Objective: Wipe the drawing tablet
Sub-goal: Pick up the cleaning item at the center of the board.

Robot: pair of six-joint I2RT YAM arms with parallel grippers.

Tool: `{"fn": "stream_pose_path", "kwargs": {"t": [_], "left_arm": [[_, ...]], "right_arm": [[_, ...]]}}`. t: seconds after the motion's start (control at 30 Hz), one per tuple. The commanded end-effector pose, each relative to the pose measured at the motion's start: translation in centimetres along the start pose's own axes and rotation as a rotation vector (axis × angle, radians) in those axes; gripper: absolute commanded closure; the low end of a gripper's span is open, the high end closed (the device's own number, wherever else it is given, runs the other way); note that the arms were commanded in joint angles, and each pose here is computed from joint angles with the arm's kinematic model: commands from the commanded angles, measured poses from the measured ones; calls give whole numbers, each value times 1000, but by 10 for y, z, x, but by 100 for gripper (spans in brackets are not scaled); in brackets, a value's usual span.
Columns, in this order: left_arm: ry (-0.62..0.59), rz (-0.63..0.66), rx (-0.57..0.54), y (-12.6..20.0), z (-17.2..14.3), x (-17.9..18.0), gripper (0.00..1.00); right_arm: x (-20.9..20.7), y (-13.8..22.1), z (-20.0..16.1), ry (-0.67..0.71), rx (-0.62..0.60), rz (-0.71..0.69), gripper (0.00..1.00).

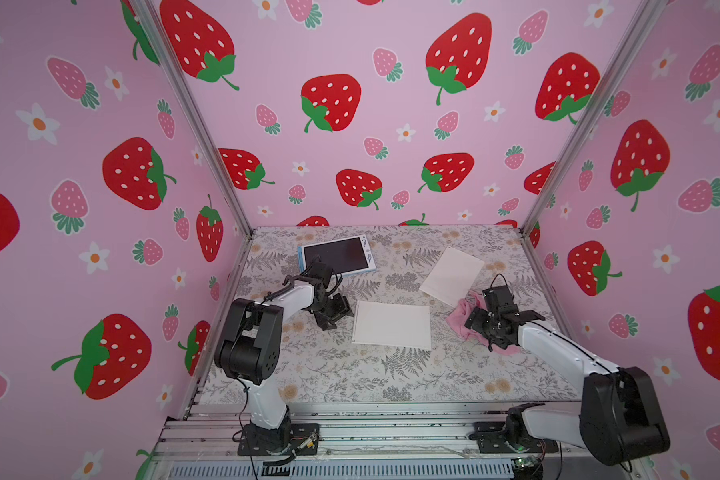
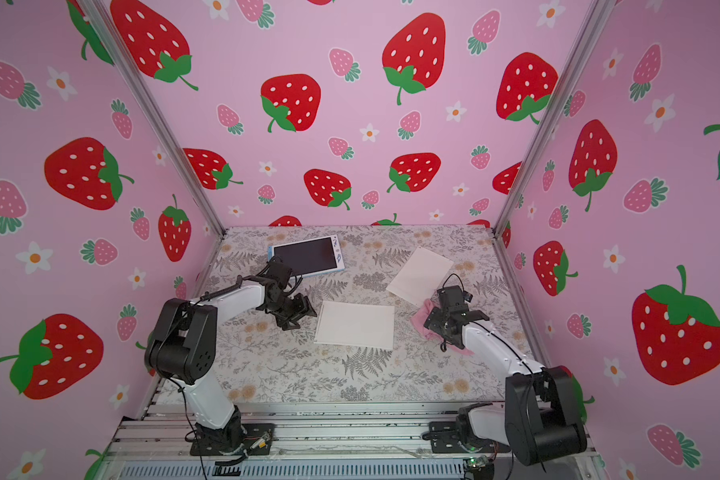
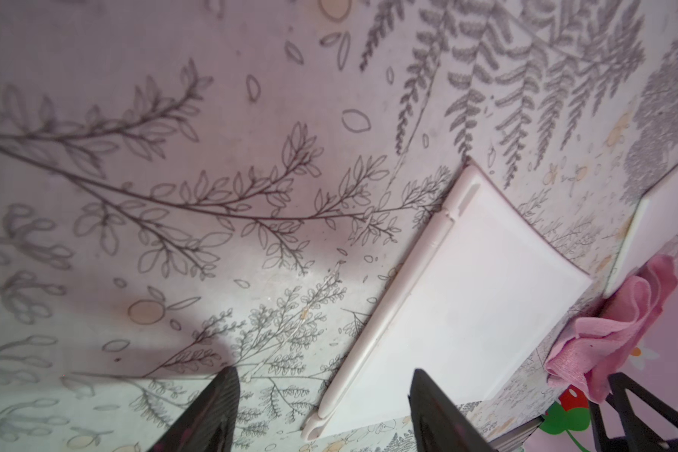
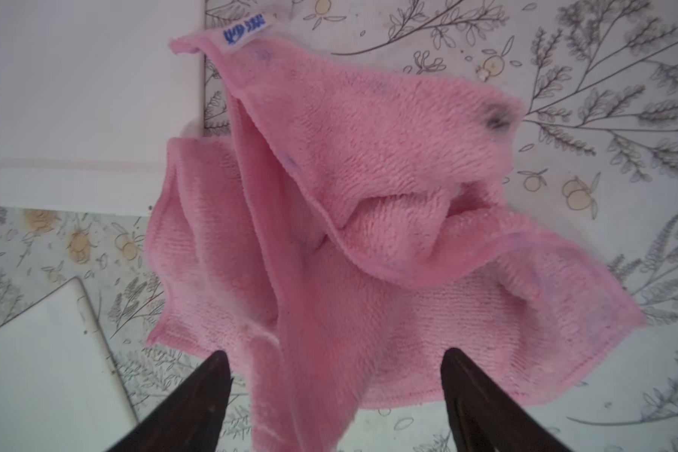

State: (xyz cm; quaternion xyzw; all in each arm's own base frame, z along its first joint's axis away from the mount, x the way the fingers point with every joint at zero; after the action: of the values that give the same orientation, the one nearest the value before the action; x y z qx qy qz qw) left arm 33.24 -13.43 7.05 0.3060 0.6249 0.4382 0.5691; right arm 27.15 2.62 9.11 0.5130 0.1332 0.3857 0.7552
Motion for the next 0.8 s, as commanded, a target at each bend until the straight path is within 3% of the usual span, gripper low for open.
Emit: {"fn": "stream_pose_path", "kwargs": {"t": [0.0,0.17,0.3,0.37,0.43,0.47,0.53,0.67,0.77], "left_arm": [[-43,-24,-2,4,6,-12,33],[-46,-34,0,6,7,-16,34],[-34,-30,1,9,9,-17,38],[-35,-16,3,10,12,-17,40],[-54,-14,2,9,14,-20,44],[-70,-6,3,9,16,-21,44],[-121,24,19,5,16,-24,45],[-216,93,69,-12,10,-31,50],[-232,199,91,-20,7,-21,51]], "right_arm": [[7,-4,26,-78,-106,31,12],[11,-31,28,-49,-8,-17,9],[24,-41,22,-59,99,-32,20],[26,-48,11,-69,184,-49,44],[30,-47,4,-83,186,-12,83],[34,-40,4,-74,154,7,99],[48,-19,6,-6,64,66,100],[101,26,-13,258,-106,239,100],[130,39,-34,366,-165,319,100]]}}
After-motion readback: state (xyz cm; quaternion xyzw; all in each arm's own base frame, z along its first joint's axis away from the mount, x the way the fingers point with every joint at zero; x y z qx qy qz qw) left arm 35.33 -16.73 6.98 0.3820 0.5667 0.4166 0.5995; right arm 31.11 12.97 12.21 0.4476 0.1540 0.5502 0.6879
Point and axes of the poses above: each gripper's point midway between its finger pads, its own y axis back along the fingers, its own x axis along the line the jaws close on, z = x × y, the point moved 4 cm from there along y, back along the fingers, and after that the axes turned 11 degrees about -y, right-handed, at the moved point
